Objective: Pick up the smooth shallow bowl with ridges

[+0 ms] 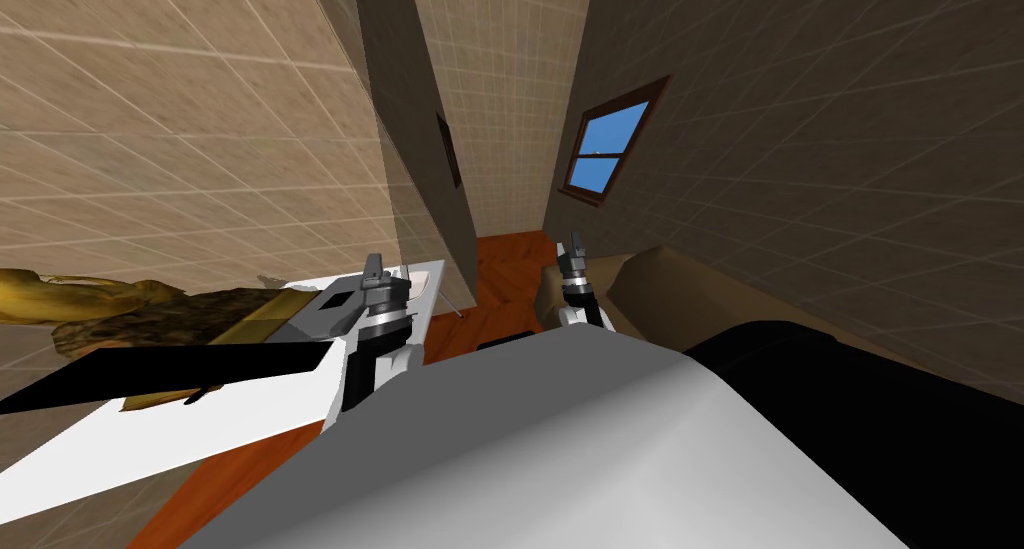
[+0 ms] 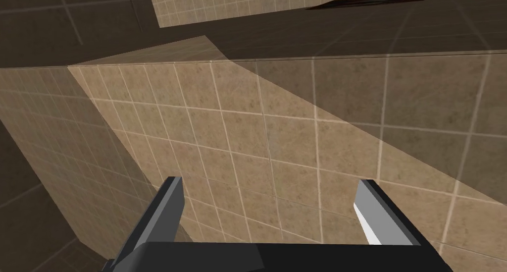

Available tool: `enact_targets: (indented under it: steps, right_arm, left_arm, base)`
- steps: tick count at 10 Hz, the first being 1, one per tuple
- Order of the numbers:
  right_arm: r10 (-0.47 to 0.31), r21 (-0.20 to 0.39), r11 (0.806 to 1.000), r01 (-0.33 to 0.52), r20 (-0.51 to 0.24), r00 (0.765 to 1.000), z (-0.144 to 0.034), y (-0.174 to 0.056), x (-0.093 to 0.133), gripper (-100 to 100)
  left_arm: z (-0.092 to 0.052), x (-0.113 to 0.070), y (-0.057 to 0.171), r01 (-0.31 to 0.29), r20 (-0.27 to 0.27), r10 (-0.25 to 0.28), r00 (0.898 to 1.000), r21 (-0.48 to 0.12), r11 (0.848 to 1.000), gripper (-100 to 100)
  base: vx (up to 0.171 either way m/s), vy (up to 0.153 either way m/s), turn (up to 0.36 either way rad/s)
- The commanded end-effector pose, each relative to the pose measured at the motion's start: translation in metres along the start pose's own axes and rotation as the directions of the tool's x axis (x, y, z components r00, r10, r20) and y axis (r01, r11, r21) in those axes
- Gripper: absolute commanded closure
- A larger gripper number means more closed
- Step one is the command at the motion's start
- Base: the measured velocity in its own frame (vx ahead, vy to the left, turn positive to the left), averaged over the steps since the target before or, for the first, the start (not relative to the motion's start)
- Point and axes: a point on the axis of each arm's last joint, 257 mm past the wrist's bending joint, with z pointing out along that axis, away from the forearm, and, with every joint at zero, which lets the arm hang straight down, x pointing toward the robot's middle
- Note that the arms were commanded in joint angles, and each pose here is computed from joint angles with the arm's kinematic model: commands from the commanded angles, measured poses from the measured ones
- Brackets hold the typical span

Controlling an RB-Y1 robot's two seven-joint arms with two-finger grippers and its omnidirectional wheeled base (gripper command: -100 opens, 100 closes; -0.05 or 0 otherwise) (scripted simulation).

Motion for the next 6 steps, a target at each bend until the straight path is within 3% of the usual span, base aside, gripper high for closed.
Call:
enact_targets:
  steps: [1, 6]
  right_arm:
    - [0.000, 0.000, 1.000, 0.000, 0.000, 1.000, 0.000, 0.000, 0.000, 0]
    - [0.000, 0.000, 1.000, 0.000, 0.000, 1.000, 0.000, 0.000, 0.000, 0]
  left_arm:
    - [0.002, -0.009, 0.014, 0.000, -0.003, 0.000, 1.000, -0.049, 0.999, -100]
    - [0.005, -0.029, 0.048, 0.005, -0.003, -0.006, 1.000, -0.172, 0.985, -100]
  base:
    - [-0.032, -0.052, -0.012]
    - [-0.025, -0.047, -0.005]
